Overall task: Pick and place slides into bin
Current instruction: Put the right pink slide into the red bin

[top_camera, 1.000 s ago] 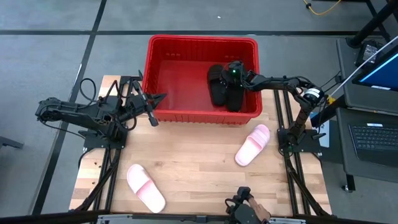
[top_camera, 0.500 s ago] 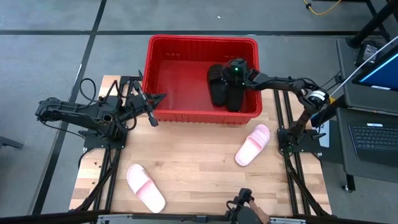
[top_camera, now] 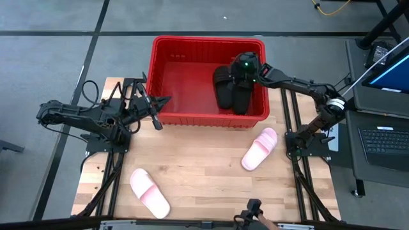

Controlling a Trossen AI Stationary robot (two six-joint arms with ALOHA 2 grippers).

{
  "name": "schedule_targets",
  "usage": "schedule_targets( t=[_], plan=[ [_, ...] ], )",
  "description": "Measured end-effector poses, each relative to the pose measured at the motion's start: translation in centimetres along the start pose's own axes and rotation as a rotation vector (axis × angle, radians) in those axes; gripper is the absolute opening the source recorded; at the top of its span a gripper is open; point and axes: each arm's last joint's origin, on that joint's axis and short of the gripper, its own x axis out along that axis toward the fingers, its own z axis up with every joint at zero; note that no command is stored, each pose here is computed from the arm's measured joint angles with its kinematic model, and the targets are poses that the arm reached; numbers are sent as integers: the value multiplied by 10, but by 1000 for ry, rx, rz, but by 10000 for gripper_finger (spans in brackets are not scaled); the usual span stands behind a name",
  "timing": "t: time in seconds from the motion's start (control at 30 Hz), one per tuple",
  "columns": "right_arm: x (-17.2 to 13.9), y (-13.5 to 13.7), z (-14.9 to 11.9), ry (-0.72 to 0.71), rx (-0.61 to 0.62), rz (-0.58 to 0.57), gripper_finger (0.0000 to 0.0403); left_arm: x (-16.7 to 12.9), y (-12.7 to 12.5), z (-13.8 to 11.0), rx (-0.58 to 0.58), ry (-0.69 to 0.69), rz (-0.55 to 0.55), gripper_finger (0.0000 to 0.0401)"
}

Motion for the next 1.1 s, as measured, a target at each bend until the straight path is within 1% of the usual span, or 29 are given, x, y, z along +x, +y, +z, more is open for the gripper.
schedule_targets(
  t=[0.1, 0.17, 0.2, 0.33, 0.47, 0.63, 0.7, 0.87, 1.0, 1.1],
  plan=[
    [-9, 1, 15, -5, -12, 19, 57, 0, -1, 0, 4, -5, -30, 2],
    [-14, 2, 22, 16, -19, 40, 21, 0, -2, -1, 13, 0, -47, 2],
    [-16, 3, 25, 30, -22, 53, 11, 0, -2, -1, 21, 3, -52, 2],
    [-27, 8, 37, 85, 8, 96, 6, 0, -3, -4, 45, 23, -61, 2],
    [-41, 21, 53, 152, 17, 90, 4, -2, -4, -7, 65, 43, -126, 2],
    [-66, 51, 76, 82, 36, 155, 3, -8, -1, -9, 81, 75, -143, 2],
    [-78, 64, 82, 68, 45, 157, 2, -11, 2, -8, 80, 77, -143, 2],
    [-108, 94, 90, 76, 62, 117, 2, -18, 7, -7, 84, 78, -144, 2],
    [-131, 117, 92, 75, 120, 171, 2, -21, 9, -8, 104, 91, -148, 2],
    [-142, 135, 85, 168, 146, 220, 1, -21, 9, -7, 107, 90, -148, 2]
  ],
)
